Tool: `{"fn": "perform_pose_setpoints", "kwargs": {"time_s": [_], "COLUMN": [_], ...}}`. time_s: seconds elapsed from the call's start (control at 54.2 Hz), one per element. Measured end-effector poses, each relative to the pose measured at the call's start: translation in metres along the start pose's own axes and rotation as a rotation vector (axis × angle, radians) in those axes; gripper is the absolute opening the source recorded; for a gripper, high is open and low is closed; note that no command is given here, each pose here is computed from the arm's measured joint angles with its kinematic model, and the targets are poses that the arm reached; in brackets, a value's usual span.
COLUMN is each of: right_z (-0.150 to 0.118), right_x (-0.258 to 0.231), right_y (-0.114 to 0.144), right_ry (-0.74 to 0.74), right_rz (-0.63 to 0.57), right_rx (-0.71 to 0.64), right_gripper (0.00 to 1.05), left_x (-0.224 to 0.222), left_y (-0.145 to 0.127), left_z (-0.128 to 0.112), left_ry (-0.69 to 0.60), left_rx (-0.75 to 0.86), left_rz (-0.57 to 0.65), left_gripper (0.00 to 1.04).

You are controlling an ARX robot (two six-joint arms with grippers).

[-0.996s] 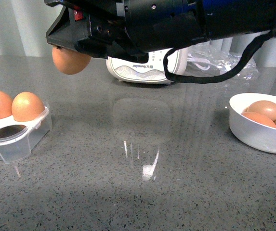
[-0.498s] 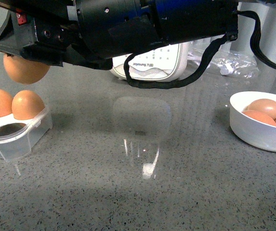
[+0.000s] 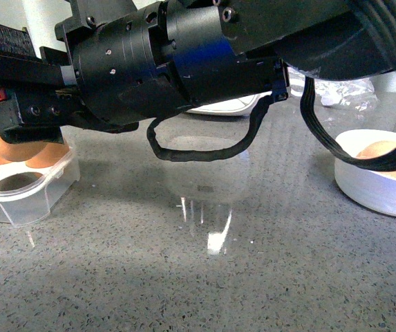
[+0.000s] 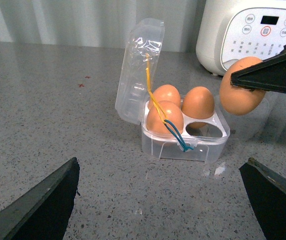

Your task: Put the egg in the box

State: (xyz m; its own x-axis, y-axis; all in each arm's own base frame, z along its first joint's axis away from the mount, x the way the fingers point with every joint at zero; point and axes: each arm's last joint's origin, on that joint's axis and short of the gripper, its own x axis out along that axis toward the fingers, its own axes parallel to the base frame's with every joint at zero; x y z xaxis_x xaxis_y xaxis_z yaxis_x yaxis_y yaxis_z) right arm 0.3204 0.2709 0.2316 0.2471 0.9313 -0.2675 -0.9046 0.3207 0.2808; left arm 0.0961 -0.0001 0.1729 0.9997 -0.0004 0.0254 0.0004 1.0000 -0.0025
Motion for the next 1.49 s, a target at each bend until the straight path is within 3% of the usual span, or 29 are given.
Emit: {"fn": "perform_pose_setpoints", "kwargs": {"time_s": [0.756, 1.162, 1.493], "right_z": [-0.001, -0.002, 0.007], "right_x": [0.017, 0.017, 0.004], "right_y": [0.003, 0.001, -0.011], "right_ry": [0.025, 0.030, -0.024], "right_rz": [0.032, 0.032, -0.027], "right_rx": [-0.010, -0.012, -0.020], "right_gripper": [0.43, 0.98, 0.98], "left_x": [0.000, 0.000, 0.000], "left_y": [0.000, 0.000, 0.000], "left_z": [0.000, 0.000, 0.000], "left_ry": [0.000, 0.000, 0.000], "left_rx": [0.000, 0.000, 0.000], "left_rz": [0.000, 0.000, 0.000], "left_gripper": [0.98, 0.98, 0.98]}}
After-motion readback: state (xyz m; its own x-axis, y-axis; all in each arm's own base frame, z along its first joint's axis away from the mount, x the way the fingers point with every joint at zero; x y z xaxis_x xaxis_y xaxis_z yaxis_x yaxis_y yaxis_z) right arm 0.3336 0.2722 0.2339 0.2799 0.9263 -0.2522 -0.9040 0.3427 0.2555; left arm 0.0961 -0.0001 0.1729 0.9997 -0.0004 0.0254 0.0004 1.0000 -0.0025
